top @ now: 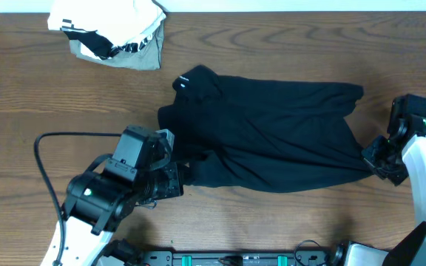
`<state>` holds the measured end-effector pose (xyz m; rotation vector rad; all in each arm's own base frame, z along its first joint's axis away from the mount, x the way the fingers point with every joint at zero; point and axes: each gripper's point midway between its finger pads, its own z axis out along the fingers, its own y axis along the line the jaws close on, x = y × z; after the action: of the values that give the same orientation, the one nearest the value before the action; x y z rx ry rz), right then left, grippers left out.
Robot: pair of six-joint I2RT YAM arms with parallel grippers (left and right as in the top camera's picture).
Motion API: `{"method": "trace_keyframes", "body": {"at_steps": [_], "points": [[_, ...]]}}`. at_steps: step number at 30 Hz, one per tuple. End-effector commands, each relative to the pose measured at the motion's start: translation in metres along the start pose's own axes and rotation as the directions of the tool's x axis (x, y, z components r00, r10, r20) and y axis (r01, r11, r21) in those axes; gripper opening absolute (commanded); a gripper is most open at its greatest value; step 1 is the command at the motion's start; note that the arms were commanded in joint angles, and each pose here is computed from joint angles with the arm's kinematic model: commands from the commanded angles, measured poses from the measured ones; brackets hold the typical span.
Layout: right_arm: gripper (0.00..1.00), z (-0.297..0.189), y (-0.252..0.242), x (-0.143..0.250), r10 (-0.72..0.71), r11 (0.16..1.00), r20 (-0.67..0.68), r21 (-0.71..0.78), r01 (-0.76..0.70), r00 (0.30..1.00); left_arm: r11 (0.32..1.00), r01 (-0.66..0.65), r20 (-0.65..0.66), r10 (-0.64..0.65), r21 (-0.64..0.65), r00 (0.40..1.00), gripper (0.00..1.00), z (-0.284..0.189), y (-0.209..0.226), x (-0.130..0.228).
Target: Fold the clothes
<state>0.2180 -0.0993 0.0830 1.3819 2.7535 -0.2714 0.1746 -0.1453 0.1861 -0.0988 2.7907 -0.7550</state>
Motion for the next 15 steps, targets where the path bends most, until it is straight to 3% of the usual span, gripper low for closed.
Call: {"method": "trace_keyframes", "body": {"at_steps": [1, 4, 9, 15], "points": [[0.02, -0.006, -0.016, -0.013, 0.114, 0.991, 0.068, 0.064, -0.119, 0.991, 0.994, 0.035, -0.018, -0.034, 0.106, 0.999, 0.06, -0.013, -0.022, 0.004], [0.01, -0.006, -0.017, -0.014, 0.118, 0.990, 0.073, 0.068, -0.123, 0.990, 0.965, 0.023, -0.062, -0.007, 0.262, 0.998, 0.06, -0.021, -0.050, 0.011], [0.06, -0.006, -0.017, -0.015, 0.118, 0.990, 0.075, 0.066, -0.124, 0.990, 0.826, -0.030, -0.062, 0.078, 0.563, 0.995, 0.06, -0.052, -0.111, 0.007], [0.09, -0.006, -0.017, -0.015, 0.119, 0.990, 0.075, 0.066, -0.123, 0.990, 0.760, -0.113, 0.059, 0.098, 0.640, 0.993, 0.06, -0.068, -0.135, -0.017]]}}
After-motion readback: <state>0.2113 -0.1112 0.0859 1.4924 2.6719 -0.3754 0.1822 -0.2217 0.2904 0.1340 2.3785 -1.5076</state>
